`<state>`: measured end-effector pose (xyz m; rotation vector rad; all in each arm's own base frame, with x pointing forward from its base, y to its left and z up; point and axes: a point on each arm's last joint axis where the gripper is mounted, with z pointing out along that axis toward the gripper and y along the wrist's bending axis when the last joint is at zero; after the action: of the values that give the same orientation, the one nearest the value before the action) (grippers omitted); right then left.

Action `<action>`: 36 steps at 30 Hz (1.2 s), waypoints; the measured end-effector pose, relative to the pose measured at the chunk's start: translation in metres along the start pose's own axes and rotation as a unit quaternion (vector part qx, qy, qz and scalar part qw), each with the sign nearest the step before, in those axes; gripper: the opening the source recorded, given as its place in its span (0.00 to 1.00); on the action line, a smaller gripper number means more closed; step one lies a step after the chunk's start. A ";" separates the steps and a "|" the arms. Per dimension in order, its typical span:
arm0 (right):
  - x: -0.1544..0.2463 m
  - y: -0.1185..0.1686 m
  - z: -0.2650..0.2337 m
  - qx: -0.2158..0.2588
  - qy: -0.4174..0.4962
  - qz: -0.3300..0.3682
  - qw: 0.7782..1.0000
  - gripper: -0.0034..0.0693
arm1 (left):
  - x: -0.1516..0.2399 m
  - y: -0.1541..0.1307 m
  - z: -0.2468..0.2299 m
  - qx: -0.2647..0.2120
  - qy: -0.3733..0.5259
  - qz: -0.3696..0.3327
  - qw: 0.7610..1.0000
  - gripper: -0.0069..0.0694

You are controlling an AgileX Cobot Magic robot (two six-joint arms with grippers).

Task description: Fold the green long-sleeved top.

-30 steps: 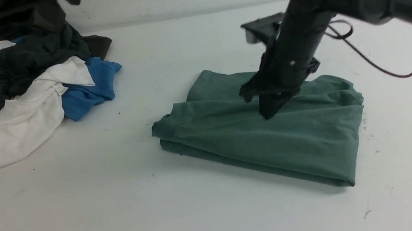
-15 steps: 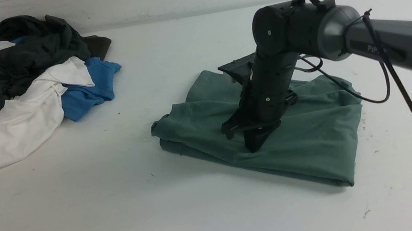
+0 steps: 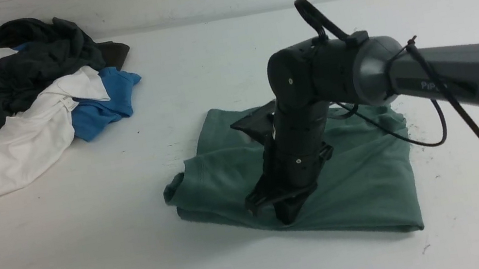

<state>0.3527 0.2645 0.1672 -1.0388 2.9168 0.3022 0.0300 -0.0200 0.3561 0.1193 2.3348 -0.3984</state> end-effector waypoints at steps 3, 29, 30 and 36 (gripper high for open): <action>0.005 0.005 -0.012 -0.002 -0.001 -0.003 1.000 0.03 | 0.000 0.000 0.000 0.000 -0.002 0.000 1.000 0.08; -0.002 -0.001 -0.013 -0.009 -0.044 0.041 0.998 0.03 | -0.004 0.003 0.000 -0.018 -0.022 0.010 1.000 0.08; -0.002 0.002 -0.008 -0.012 -0.035 0.039 0.999 0.03 | -0.004 0.003 0.000 -0.019 -0.019 0.010 1.000 0.08; 0.005 0.043 0.003 -0.012 0.012 -0.013 1.000 0.03 | -0.002 0.004 0.000 -0.021 -0.011 0.010 1.000 0.08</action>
<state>0.3212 0.2944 0.1716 -1.0890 2.9253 0.3278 0.0322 -0.0163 0.3566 0.1164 2.3166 -0.3386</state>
